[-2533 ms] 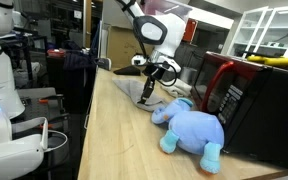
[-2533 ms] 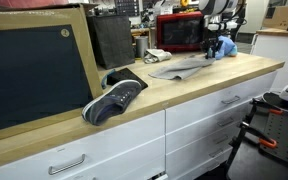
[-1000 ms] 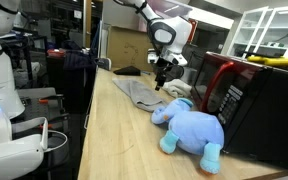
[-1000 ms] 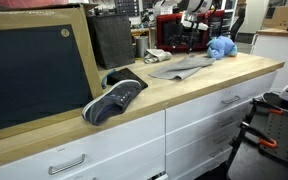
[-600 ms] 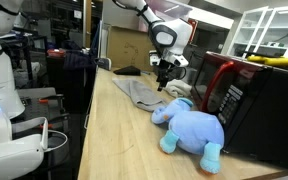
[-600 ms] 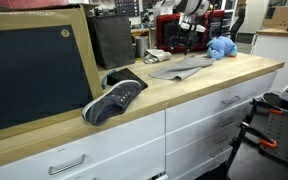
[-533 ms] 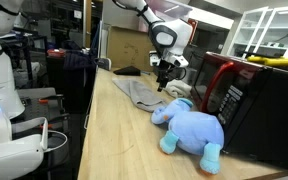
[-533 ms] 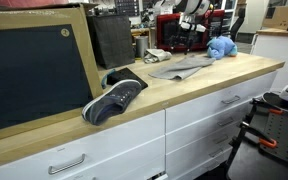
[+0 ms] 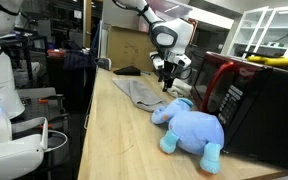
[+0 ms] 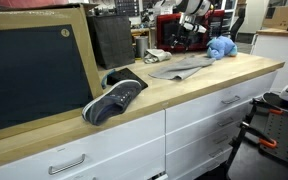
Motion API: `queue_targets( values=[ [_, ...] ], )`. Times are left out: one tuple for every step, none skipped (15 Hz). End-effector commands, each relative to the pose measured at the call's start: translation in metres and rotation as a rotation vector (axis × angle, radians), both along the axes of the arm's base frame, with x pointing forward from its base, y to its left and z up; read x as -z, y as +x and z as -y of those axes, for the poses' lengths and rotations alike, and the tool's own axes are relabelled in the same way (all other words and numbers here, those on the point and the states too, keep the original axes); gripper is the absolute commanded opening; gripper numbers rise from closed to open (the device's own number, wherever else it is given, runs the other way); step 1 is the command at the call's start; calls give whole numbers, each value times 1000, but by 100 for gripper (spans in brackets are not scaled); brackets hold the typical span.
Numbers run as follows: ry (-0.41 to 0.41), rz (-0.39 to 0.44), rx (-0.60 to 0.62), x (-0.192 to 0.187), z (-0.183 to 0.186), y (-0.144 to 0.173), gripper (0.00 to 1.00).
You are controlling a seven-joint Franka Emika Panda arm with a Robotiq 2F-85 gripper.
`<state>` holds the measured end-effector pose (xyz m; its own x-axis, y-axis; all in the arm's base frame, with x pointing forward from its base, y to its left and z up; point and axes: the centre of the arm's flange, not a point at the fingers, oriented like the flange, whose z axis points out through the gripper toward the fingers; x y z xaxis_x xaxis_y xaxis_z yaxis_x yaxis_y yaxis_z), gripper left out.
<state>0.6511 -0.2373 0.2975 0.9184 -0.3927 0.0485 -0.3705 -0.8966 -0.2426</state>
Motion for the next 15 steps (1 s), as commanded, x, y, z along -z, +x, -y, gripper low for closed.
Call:
queue_targets(
  values=[
    [-11, 27, -122, 8, 17, -2, 100],
    [-16, 21, -153, 10, 22, -5, 100],
    [-21, 22, -187, 13, 26, -8, 100],
    [-22, 26, -220, 16, 31, -9, 100],
    [-24, 33, -250, 19, 35, -10, 100],
    [-24, 41, -282, 22, 39, -10, 100],
    [-29, 52, -312, 24, 40, -9, 100],
    [-31, 62, -340, 26, 40, -9, 100],
    [-32, 73, -365, 27, 41, -8, 100],
    [-31, 81, -390, 27, 39, -7, 100],
    [-30, 86, -411, 28, 38, -6, 100],
    [-28, 88, -430, 29, 35, -5, 100],
    [-27, 90, -448, 30, 32, -5, 100],
    [-28, 92, -465, 30, 33, -5, 100],
    [-29, 94, -479, 31, 45, -5, 100]
  ],
)
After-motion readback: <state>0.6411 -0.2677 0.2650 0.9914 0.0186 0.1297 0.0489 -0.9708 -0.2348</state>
